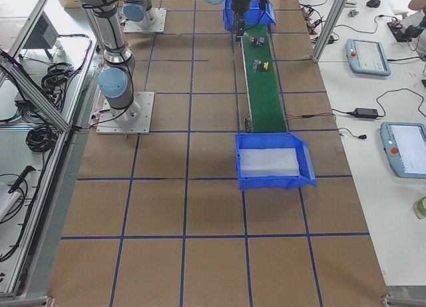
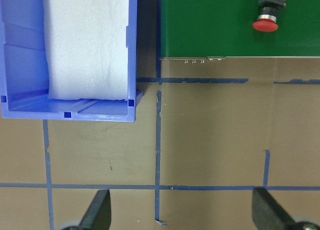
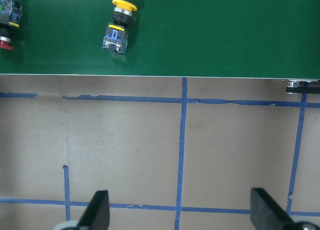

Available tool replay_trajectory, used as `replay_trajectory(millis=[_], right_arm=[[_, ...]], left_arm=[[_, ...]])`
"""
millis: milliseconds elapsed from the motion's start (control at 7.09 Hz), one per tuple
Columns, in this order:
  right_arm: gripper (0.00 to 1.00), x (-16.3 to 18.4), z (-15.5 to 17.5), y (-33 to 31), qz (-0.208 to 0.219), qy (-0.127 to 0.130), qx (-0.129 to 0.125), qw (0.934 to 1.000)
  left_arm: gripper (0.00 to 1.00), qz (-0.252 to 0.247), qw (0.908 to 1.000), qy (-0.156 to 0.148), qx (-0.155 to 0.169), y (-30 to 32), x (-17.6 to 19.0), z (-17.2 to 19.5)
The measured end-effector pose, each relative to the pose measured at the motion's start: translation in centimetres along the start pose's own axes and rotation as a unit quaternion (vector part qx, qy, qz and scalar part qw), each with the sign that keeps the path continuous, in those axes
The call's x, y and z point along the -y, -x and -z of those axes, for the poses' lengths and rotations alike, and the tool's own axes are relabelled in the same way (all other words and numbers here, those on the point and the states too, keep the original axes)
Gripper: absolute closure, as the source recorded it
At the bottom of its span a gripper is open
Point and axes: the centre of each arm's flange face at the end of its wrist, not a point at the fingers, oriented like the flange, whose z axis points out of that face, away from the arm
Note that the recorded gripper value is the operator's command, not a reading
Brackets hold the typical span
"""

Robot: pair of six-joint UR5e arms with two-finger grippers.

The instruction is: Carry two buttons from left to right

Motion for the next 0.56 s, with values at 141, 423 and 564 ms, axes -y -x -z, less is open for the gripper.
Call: replay_trajectory(millis=[141,423,564], right_arm=[[0.00,0.06,-0.01,-0.05,0.000,-0.001,0.000,1.0000],[0.00,0.05,-0.28,-0.10,-0.002,0.002,0.001,1.0000],[0.00,0.15,-0.49,-0.46,-0.005,0.002,0.001,1.0000]], left_arm=[[0.00,0.000,1.0000,-0.001,0.000,0.02,-0.07,0.08],[0.00,0.000,1.0000,-0.002,0.000,0.02,-0.02,0.17],[0.00,-0.001,1.0000,-0.002,-0.001,-0.04,0.07,0.16]])
